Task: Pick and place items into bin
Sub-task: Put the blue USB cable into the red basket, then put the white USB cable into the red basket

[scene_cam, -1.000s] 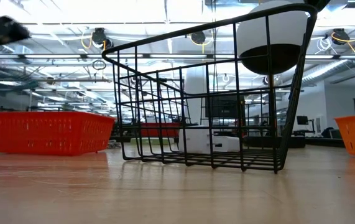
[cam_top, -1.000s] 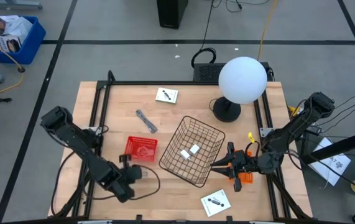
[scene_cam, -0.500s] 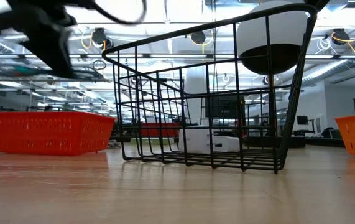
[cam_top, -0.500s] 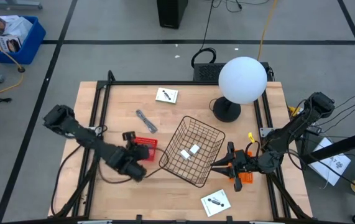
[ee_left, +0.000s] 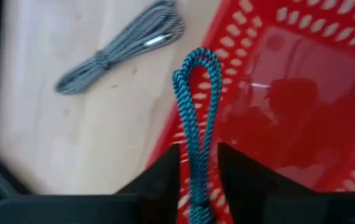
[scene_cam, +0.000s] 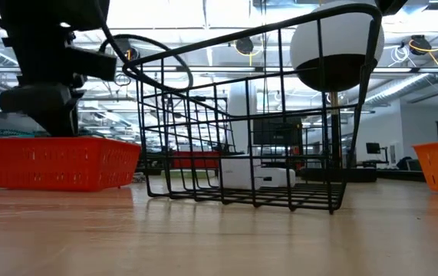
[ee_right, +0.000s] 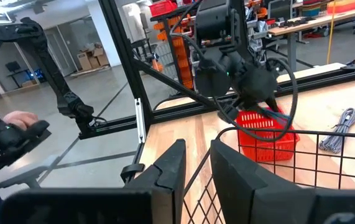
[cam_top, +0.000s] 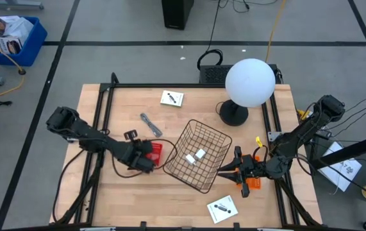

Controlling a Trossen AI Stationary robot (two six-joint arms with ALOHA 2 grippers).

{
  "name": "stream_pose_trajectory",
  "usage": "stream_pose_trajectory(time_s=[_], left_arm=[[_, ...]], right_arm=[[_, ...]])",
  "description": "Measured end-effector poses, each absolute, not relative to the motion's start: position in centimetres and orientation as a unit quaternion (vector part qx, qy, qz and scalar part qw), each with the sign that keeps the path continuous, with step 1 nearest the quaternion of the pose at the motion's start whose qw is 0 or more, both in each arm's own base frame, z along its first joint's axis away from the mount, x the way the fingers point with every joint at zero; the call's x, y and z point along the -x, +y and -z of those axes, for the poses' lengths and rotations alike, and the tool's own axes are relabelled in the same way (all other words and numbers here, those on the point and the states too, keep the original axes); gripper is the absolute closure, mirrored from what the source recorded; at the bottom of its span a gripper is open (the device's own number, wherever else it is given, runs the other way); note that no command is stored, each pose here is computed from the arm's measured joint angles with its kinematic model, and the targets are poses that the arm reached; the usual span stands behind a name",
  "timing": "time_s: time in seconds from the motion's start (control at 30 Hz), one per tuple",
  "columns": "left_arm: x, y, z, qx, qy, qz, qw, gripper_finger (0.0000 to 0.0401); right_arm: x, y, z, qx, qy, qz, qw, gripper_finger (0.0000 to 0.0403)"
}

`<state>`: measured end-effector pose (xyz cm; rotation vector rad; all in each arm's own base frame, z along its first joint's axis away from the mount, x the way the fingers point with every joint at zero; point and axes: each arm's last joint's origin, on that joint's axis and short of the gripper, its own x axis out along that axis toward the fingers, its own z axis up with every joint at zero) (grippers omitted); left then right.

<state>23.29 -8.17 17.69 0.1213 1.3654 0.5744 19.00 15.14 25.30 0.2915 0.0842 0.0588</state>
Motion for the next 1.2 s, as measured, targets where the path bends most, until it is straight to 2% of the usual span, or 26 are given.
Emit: stream_pose_trajectory(time_s=[0.17, 0.3, 0.43, 0.73, 0.97, 1.2], left_arm=[[-24.1, -8.8, -17.8, -0.052, 0.61, -0.218, 0.76, 0.0208], [-24.5, -9.4, -18.4, -0.059, 0.601, -0.201, 0.771, 0.0184], [-24.6, -9.6, -19.2, -0.079, 0.604, -0.194, 0.769, 0.0189], [-24.9, -8.5, -23.4, -0.149, 0.574, -0.222, 0.774, 0.0231], [-25.5, -3.1, -27.0, -0.13, 0.56, -0.228, 0.786, 0.0249], [-25.3, 3.3, -27.8, -0.113, 0.589, -0.198, 0.776, 0.0247]], right_arm=[[-19.0, 15.2, -25.3, -0.145, 0.042, -0.03, 0.988, 0.0332], [-19.0, 15.1, -25.3, -0.145, 0.042, -0.029, 0.988, 0.0332], [-19.0, 15.1, -25.3, -0.145, 0.042, -0.029, 0.988, 0.0332], [-19.0, 15.1, -25.2, -0.143, 0.045, -0.029, 0.988, 0.0332], [-19.0, 15.2, -25.2, -0.143, 0.045, -0.029, 0.988, 0.0332], [-19.0, 15.2, -25.1, -0.138, 0.052, -0.034, 0.988, 0.0332]])
